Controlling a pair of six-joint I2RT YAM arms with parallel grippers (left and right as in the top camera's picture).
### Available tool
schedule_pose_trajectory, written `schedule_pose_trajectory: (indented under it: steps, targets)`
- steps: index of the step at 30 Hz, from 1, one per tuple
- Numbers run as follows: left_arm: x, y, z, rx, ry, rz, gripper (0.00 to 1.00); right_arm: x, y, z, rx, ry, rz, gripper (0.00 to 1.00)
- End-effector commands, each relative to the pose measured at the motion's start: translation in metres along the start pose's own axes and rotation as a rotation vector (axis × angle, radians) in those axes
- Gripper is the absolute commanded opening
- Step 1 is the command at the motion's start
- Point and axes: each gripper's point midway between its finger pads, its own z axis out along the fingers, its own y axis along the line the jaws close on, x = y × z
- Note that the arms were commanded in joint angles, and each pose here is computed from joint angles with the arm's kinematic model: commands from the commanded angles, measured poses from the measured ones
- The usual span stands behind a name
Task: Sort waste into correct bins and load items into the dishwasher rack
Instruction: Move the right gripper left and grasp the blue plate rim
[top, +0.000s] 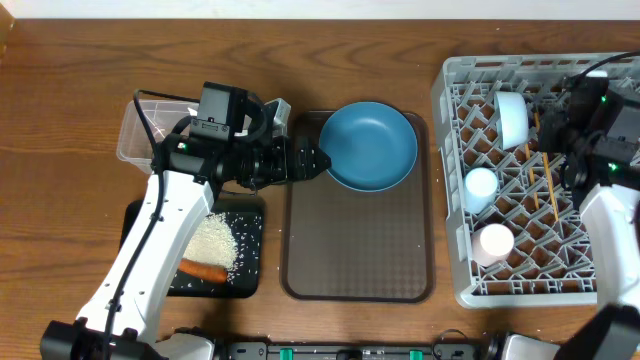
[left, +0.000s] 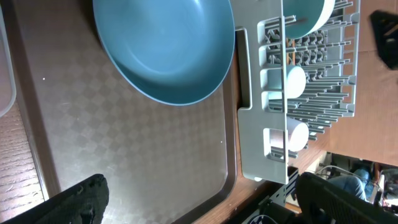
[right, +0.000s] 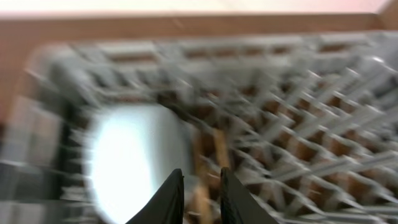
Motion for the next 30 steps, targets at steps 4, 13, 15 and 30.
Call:
schedule_pose_trajectory:
  steps: [4,13,15,30]
  targets:
    - [-0.002,-0.001,-0.004,-0.005,-0.015,0.017,0.98,-0.037,0.093,-0.058,-0.295,-0.089,0.149,0.25]
    - [-0.002,-0.001,-0.004,-0.005,-0.015,0.017,0.98,0.040,0.217,-0.083,-0.517,0.249,0.171,0.46]
    - [-0.002,-0.001,-0.004,-0.005,-0.015,0.017,0.98,0.049,0.240,-0.081,-0.546,0.275,0.166,0.46]
    - [-0.002,-0.001,-0.004,-0.005,-0.015,0.017,0.98,0.114,0.230,-0.005,-0.056,0.331,0.096,0.42]
